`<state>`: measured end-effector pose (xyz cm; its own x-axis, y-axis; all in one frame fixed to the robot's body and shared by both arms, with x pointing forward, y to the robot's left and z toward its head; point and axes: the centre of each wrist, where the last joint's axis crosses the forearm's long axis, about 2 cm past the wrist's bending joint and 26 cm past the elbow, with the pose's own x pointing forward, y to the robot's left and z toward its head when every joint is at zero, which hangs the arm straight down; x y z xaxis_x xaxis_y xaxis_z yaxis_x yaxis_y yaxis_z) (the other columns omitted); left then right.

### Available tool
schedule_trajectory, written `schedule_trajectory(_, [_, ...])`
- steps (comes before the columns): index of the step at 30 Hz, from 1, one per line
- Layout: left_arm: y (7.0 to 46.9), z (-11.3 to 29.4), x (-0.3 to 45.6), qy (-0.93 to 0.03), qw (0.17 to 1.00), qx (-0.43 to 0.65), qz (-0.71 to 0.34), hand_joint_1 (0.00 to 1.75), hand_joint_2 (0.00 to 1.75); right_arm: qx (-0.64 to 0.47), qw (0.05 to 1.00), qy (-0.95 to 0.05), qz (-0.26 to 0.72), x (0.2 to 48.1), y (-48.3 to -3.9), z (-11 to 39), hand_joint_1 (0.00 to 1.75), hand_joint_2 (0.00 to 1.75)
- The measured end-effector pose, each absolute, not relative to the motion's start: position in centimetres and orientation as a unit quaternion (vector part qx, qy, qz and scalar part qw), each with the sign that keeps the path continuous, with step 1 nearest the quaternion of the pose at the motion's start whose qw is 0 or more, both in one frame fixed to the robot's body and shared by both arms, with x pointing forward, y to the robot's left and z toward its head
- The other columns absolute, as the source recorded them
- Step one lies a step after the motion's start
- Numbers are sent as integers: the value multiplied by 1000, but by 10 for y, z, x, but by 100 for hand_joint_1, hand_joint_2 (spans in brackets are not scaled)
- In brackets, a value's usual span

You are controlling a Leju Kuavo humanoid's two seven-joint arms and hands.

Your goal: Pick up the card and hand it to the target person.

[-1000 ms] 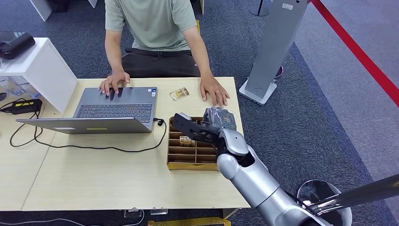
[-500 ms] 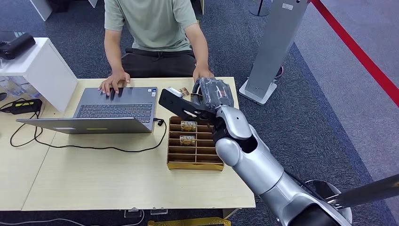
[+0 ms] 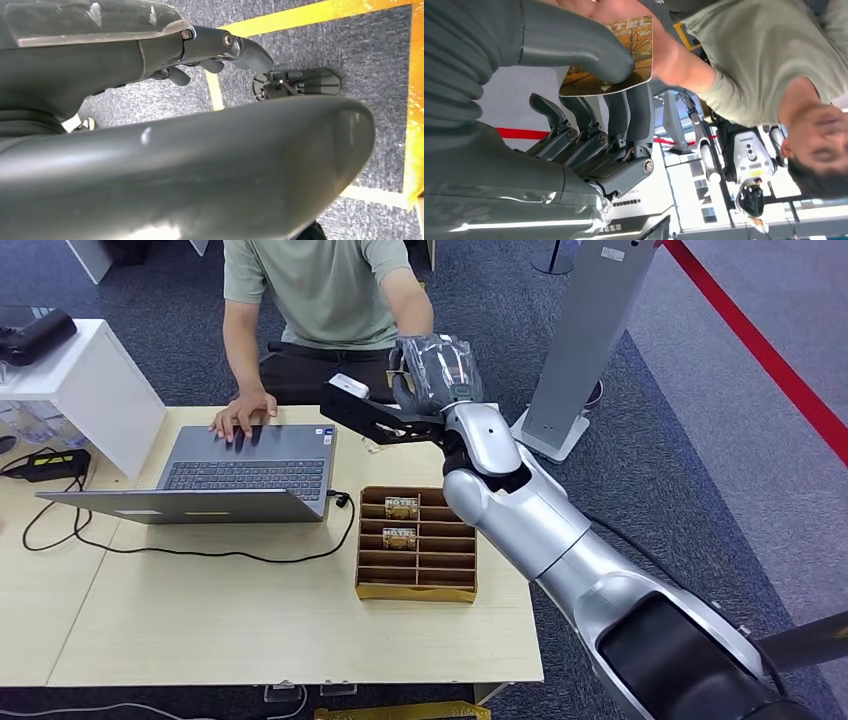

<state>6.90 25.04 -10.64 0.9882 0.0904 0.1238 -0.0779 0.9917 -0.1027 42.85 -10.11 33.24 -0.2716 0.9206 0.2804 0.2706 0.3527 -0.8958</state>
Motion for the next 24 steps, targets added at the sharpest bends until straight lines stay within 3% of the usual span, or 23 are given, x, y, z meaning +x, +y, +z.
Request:
schedule_trajectory(7, [250, -106, 69, -61, 996, -49, 37, 0, 0, -438, 454, -655, 415, 444, -104, 303, 162, 175])
schedule_trajectory(11, [250, -106, 69, -59, 997, -50, 30, 0, 0, -445, 470, -630, 428, 449, -110, 288, 0, 175])
schedule_trajectory(24, [250, -105, 74, -60, 997, -55, 13, 0, 0, -462, 484, -600, 439, 455, -122, 274, 0, 175])
